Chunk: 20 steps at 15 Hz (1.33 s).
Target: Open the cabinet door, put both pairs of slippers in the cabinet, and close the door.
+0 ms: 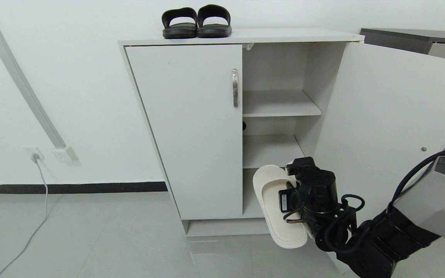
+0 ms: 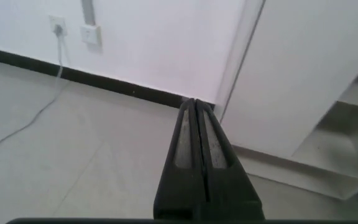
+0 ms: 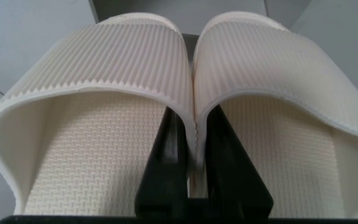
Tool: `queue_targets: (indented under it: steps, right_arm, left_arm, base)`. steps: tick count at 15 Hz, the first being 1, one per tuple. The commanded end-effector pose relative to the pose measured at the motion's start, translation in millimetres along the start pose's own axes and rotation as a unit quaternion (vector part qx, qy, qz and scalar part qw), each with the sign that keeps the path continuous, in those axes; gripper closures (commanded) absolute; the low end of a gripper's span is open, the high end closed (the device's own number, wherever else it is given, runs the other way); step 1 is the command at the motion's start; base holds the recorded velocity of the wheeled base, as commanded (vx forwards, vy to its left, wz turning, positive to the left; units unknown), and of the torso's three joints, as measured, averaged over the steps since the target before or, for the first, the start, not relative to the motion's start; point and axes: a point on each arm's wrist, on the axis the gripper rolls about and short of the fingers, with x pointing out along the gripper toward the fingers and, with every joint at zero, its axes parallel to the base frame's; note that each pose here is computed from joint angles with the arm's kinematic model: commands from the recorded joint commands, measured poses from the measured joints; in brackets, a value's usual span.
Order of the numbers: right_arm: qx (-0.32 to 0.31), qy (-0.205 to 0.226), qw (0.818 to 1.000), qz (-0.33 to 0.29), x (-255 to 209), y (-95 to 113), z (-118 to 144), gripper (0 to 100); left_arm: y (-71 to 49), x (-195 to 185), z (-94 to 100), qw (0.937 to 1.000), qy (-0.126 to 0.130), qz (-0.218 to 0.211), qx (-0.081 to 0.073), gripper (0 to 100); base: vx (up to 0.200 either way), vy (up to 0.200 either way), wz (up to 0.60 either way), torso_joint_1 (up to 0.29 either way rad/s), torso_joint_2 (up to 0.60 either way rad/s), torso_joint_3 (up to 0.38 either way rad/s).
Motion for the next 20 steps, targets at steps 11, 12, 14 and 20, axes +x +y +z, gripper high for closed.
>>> queue_targets:
  steps: [11, 12, 14, 20]
  right_arm:
    - [-0.004, 0.0, 1.0, 0.006, -4, 3, -3, 100]
    - [-0.004, 0.0, 1.0, 0.007, -5, 3, -3, 100]
    - [-0.004, -0.005, 1.0, 0.008, 1, 8, -2, 100]
    - [0.018, -0.04, 0.999, -0.028, 17, 35, 16, 100]
  left_arm:
    - [2.0, -5, -6.1, 0.9948, -0.012, -0.098, 0.022, 100]
    - [1.5, -5, -6.2, 0.9936, -0.011, -0.111, 0.023, 100]
    - [1.0, -6, -6.2, 0.9924, -0.009, -0.121, 0.018, 100]
    - [1.0, -6, -6.1, 0.9925, -0.009, -0.122, 0.007, 100]
  base:
    - [0.0, 0.0, 0.0, 0.0, 0.0, 0.0]
    - [0.0, 0.0, 0.0, 0.0, 0.0, 0.0]
    - [0.0, 0.0, 0.0, 0.0, 0.0, 0.0]
    - [0.0, 0.0, 0.0, 0.0, 0.0, 0.0]
